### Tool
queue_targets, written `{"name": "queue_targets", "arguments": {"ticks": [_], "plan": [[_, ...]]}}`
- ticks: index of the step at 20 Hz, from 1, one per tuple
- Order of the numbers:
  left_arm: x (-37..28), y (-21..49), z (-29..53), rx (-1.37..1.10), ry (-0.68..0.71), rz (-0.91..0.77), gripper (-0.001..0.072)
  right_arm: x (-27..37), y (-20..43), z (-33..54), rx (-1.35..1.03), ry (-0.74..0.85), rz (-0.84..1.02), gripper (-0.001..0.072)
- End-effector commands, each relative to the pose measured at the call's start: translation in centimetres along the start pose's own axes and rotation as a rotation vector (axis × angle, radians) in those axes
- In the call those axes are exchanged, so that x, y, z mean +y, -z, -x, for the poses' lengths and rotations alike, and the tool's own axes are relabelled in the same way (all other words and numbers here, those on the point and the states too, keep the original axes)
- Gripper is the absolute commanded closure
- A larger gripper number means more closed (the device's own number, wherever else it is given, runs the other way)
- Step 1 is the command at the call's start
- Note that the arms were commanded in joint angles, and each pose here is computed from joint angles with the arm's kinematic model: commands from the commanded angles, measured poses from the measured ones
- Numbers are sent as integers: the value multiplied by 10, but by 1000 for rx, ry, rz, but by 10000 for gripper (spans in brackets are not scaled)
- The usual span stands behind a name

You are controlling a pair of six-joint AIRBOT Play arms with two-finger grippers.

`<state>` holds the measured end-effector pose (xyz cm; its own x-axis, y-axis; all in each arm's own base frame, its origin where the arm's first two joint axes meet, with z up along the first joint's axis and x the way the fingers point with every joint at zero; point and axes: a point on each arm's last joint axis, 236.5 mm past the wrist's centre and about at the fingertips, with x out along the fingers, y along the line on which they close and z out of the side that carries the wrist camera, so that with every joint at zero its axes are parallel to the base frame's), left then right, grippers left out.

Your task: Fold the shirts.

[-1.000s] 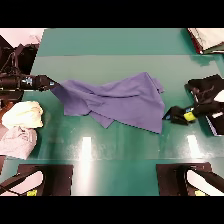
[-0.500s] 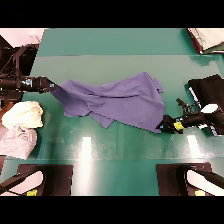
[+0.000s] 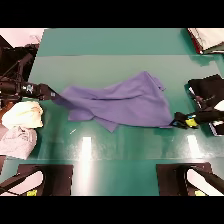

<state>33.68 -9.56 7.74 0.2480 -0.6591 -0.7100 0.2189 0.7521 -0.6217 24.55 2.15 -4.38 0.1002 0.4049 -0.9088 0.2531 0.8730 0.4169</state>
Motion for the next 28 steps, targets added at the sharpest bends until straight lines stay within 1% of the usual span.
{"name": "queue_targets", "arguments": {"ticks": [1, 3, 6, 7, 8, 9, 10, 14, 17, 22, 24, 26, 28], "plan": [[-13, 34, -19, 132, 31, 8, 675, -32, -7, 46, -59, 123, -23, 696], [-22, 21, -37, 86, 11, -49, 674, -31, -12, 55, -92, 127, -22, 696], [-9, -30, -39, -126, -74, -54, 672, -25, -9, 51, -76, 120, -1, 696], [0, -41, -33, -174, -92, -24, 624, -22, -8, 50, -70, 120, 11, 695], [9, -46, -25, -198, -103, 7, 358, -19, -7, 49, -65, 119, 23, 695], [16, -47, -15, -204, -106, 42, 259, -16, -7, 48, -63, 120, 36, 695], [23, -43, -6, -189, -104, 64, 276, -14, -8, 47, -64, 120, 45, 695], [42, 4, 5, -46, -60, 131, 275, -7, -7, 43, -56, 120, 75, 695], [60, 49, -21, 53, -52, 190, 275, -8, -6, 44, -55, 119, 73, 695], [92, 114, -69, 104, -74, 338, 275, -8, -7, 44, -56, 119, 73, 695], [95, 121, -79, 83, -63, 362, 275, -8, -7, 44, -56, 119, 72, 695], [87, 116, -84, 44, -16, 358, 275, -8, -6, 44, -55, 119, 73, 694], [88, 112, -84, 27, -16, 364, 276, -8, -6, 44, -55, 119, 72, 694]]}}
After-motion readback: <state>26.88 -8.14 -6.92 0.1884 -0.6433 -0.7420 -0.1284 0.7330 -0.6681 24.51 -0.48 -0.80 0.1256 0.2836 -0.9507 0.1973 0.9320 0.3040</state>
